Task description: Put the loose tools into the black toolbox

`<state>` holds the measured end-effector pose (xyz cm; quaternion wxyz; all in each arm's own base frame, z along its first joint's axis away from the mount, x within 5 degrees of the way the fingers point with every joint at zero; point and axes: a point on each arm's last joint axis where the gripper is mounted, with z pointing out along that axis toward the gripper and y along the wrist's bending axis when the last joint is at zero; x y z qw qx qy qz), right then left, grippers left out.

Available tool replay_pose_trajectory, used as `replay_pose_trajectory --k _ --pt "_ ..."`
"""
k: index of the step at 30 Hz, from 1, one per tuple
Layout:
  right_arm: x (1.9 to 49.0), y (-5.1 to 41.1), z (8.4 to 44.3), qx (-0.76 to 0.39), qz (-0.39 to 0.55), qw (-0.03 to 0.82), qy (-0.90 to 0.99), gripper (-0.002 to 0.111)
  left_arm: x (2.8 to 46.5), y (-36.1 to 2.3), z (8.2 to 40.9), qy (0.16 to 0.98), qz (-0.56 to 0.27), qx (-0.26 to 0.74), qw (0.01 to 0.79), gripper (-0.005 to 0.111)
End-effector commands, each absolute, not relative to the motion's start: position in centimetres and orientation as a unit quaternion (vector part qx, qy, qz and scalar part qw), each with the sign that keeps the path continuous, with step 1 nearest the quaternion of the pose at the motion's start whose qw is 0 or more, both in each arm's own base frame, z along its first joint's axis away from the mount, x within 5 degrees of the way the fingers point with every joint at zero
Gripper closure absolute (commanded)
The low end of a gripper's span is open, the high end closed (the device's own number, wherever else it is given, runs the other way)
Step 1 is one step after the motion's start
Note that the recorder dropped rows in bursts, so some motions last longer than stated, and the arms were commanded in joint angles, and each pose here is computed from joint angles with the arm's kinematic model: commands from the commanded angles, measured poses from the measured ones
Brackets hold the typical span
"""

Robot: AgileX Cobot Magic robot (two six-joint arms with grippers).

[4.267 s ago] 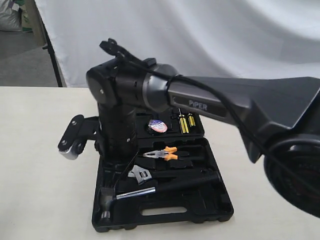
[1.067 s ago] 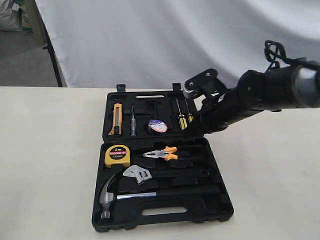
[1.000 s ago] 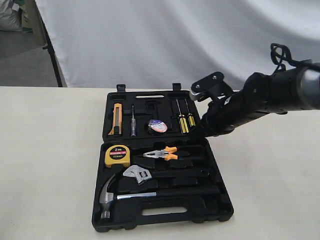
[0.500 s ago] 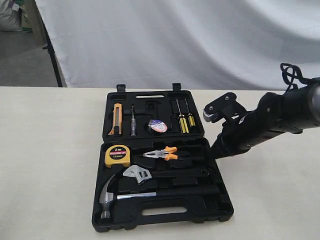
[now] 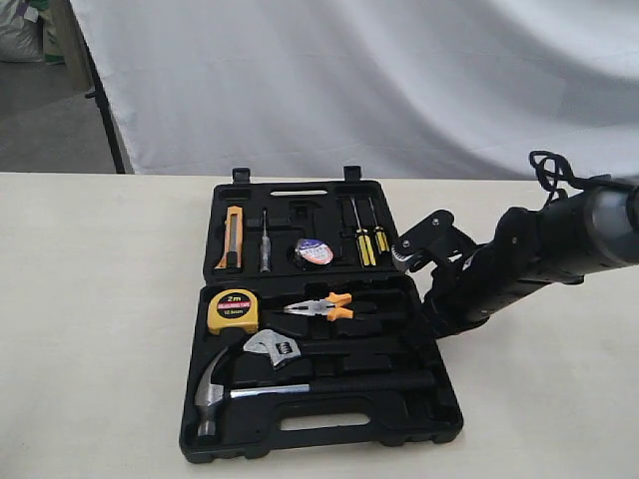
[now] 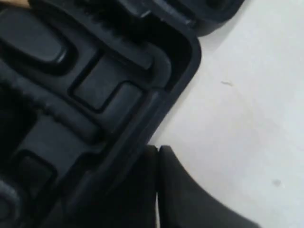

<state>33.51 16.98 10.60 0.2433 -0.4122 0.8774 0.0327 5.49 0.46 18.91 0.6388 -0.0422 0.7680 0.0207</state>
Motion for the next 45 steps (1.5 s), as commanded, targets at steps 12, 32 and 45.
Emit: replay_pose_trajectory --k 12,32,45 --pt "33.0 16.7 15.3 -0.389 0.045 0.281 0.876 0.109 5.5 0.5 18.9 0.767 0.018 -0.045 0.64 0.106" --pt "16.9 13.8 27.2 -0.297 0.207 0.406 0.839 0.109 5.5 0.5 18.9 0.767 0.018 -0.045 0.64 0.106" --pt "9.4 9.3 21.3 -0.31 0.211 0.484 0.79 0.109 5.5 0.5 18.9 0.767 0.018 -0.045 0.64 0.106"
